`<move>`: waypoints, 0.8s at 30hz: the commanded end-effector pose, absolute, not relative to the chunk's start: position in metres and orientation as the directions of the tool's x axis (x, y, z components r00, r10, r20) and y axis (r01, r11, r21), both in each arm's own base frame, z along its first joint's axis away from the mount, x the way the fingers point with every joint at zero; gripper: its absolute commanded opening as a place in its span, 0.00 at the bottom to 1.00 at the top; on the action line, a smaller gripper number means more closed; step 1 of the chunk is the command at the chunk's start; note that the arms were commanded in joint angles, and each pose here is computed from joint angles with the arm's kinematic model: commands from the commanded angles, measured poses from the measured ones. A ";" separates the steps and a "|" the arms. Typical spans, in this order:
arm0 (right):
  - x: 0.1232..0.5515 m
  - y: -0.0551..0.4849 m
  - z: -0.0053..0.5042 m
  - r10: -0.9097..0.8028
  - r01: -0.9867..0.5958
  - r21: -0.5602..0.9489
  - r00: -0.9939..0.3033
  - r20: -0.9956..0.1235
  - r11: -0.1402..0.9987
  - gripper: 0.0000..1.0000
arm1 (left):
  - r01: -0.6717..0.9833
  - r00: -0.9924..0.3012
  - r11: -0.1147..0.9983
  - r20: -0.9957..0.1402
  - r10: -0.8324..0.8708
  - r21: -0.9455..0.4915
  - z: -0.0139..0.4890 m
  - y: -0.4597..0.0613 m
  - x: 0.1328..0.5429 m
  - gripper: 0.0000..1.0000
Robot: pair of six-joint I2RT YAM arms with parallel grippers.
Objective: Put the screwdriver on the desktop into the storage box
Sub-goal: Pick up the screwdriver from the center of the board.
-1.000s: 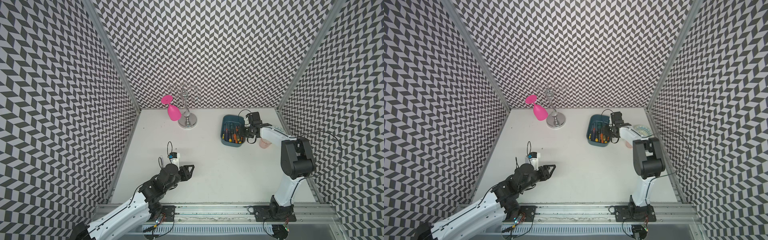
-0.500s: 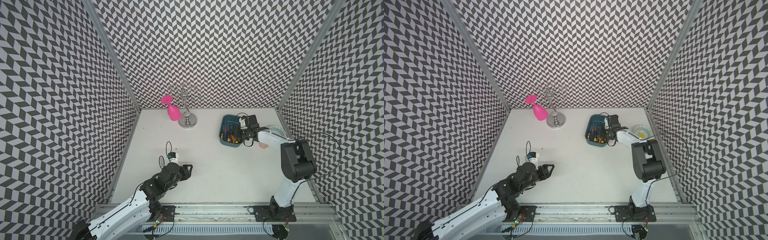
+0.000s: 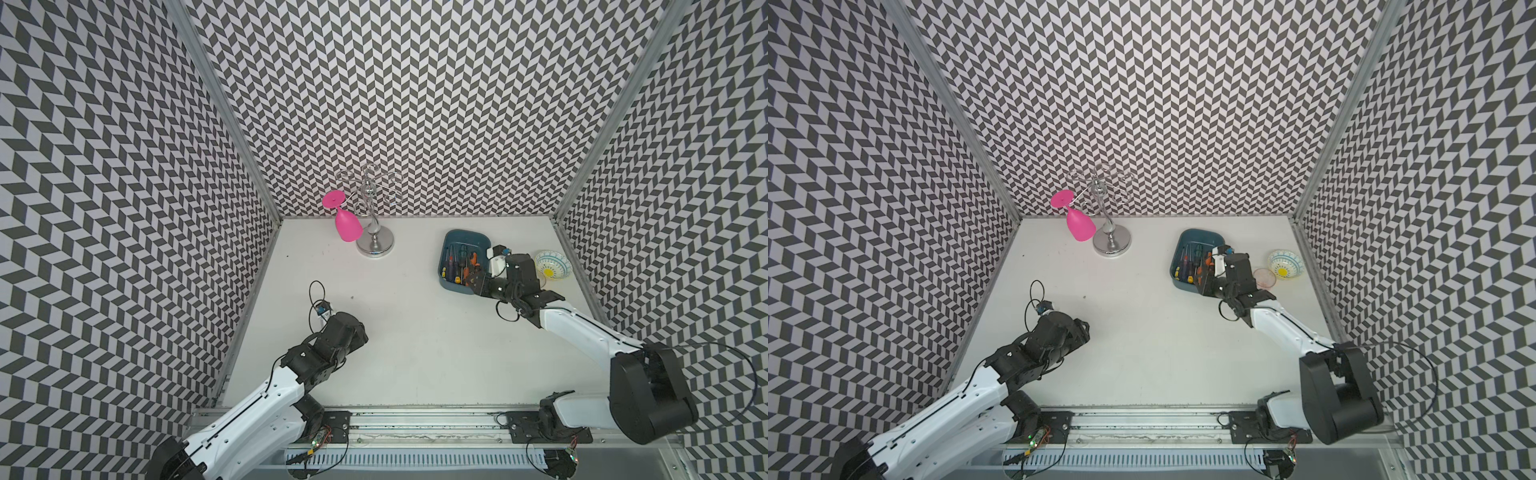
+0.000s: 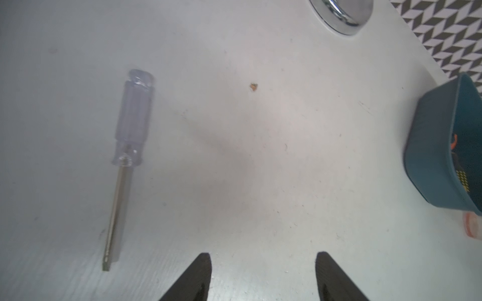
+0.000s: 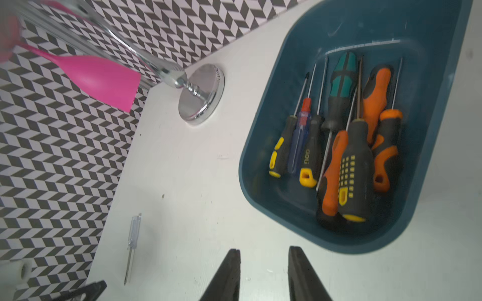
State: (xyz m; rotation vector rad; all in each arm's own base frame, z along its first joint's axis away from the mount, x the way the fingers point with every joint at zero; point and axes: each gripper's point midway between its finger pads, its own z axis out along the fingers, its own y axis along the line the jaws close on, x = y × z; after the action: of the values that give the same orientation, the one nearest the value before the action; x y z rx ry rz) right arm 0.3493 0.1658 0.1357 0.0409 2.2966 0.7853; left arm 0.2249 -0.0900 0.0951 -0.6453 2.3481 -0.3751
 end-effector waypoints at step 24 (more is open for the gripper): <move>0.317 0.178 0.144 0.225 -0.302 0.584 -0.716 -0.661 0.753 0.35 | -0.662 -0.623 0.741 -0.470 -0.625 -0.110 0.045 -0.004 0.267 0.54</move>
State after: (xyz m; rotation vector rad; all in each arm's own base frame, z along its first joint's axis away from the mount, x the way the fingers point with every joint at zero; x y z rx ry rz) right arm 0.3145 0.1724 0.1377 -0.0350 2.2408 0.8681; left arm 0.2518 -0.0043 0.0399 -1.0116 2.4785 0.1073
